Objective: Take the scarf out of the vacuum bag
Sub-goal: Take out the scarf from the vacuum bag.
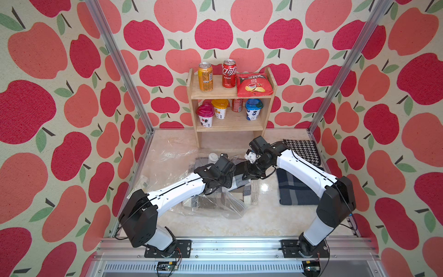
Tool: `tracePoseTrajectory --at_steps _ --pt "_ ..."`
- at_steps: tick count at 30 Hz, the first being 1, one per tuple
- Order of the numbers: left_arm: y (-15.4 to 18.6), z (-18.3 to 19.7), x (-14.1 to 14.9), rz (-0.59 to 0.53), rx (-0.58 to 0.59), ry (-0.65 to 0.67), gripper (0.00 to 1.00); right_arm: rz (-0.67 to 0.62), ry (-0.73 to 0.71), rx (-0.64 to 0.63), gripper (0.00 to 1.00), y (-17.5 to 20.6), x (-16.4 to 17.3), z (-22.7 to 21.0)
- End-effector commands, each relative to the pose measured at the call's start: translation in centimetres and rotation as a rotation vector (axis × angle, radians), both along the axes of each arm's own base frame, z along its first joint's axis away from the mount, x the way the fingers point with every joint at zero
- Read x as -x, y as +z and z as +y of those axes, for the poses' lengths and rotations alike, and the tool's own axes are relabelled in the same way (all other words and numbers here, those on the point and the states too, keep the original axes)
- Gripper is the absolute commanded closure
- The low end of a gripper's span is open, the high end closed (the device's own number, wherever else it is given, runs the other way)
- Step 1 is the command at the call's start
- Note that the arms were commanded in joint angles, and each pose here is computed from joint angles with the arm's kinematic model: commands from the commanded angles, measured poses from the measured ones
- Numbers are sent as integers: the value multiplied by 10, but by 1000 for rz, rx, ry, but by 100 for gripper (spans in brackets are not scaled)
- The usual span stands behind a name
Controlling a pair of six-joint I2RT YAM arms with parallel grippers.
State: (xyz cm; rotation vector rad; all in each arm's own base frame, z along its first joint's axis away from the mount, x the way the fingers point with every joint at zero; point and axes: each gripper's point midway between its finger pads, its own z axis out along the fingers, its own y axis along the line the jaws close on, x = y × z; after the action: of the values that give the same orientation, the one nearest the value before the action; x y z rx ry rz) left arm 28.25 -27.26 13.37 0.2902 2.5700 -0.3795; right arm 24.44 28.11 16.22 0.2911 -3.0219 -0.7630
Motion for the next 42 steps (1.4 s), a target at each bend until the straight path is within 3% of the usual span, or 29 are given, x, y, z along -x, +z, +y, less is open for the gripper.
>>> tracePoseTrajectory --at_steps 1,20,33,42 --pt "-6 -2 -4 31 -27 0 100 -3 12 99 100 2 1 -32" --pt "-24 -18 -6 83 -38 -32 100 -88 -98 193 100 33 8 -122" --pt "-25 -19 -1 93 -35 -47 100 -142 -101 442 100 21 -2 -190" --pt "-25 -19 1 95 -35 -59 100 -268 -90 493 100 4 -26 -213"
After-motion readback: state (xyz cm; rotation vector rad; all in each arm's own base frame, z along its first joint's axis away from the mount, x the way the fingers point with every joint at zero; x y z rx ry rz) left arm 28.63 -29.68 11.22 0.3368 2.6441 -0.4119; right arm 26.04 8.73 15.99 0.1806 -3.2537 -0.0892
